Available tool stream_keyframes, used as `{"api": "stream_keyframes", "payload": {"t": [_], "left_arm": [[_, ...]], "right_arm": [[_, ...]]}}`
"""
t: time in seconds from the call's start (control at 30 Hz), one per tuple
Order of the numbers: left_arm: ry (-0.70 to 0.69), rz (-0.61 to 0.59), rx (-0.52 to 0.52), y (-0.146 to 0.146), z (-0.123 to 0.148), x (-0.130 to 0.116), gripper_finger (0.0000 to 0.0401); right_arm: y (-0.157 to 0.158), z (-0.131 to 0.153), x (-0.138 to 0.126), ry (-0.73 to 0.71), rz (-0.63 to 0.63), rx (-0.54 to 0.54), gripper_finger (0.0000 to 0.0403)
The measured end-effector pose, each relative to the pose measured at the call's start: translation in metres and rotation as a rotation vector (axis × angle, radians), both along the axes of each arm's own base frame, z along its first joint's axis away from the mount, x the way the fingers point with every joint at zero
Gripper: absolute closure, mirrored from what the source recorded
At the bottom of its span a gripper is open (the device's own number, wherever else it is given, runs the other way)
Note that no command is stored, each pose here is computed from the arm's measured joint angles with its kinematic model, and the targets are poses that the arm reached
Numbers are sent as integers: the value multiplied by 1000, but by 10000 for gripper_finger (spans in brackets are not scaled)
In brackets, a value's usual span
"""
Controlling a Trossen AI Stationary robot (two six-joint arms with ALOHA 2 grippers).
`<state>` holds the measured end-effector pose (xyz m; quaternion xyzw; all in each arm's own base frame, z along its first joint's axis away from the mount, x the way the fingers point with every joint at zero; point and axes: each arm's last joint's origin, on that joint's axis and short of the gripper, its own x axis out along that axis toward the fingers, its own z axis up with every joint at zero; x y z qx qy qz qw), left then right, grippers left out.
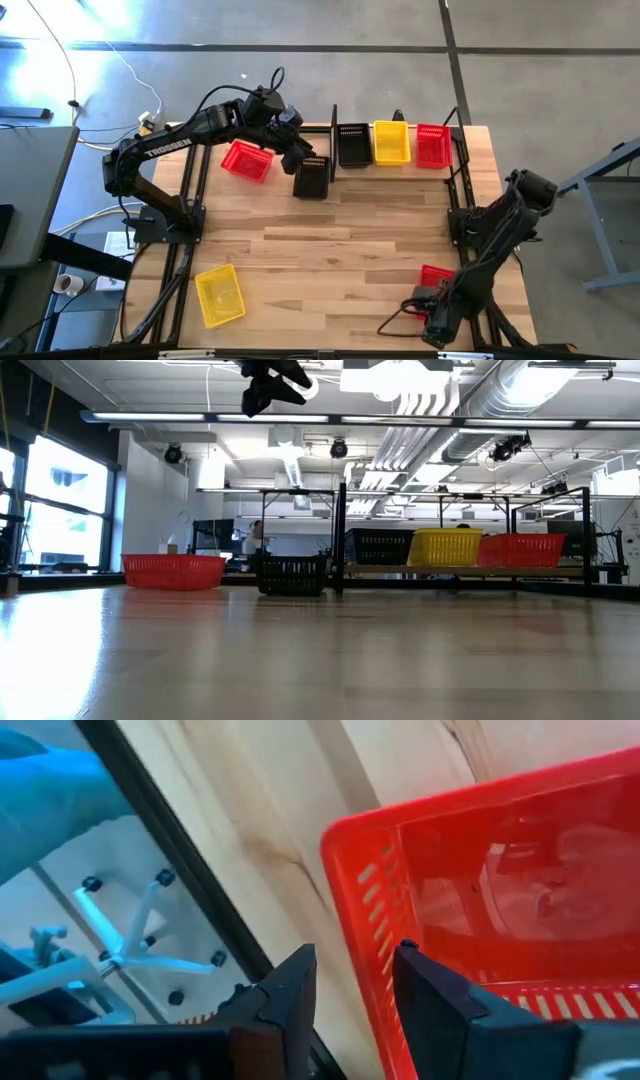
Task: Stack baskets on shelf by color
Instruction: Stack the bottom red basket on the red basket on the shelf
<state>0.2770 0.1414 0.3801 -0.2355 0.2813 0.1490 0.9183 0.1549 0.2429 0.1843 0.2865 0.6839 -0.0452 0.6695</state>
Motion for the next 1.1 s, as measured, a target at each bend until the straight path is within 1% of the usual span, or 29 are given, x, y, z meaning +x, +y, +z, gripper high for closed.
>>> {"api": "stream_keyframes", "payload": {"t": [0.23, 0.33, 0.43, 0.47, 0.5, 0.6, 0.7, 0.93, 1.1], "left_arm": [[0, 2, -2, 0, 0, 0, 270], [-1, 3, -3, 0, 0, 0, 270], [0, 3, -4, 0, 0, 0, 270], [-1, 3, -4, 0, 0, 0, 270], [-1, 4, -4, 0, 0, 0, 270], [-1, 4, -4, 0, 0, 0, 270], [-1, 3, -4, 0, 0, 0, 270], [-1, 3, -4, 0, 0, 0, 270], [-1, 3, -4, 0, 0, 0, 270]], "right_arm": [[4, -14, 0, 48, -40, -47, 291], [4, -17, 1, 58, -44, -54, 319], [4, -16, 1, 50, -45, -49, 374], [4, -14, 1, 43, -45, -42, 387], [4, -12, 1, 37, -45, -34, 393], [4, -7, 1, 15, -58, -22, 388], [4, 6, 3, -49, -69, -16, 398], [2, 37, 14, -252, -88, -15, 402], [-16, 54, 25, -377, -82, -60, 403]]}}
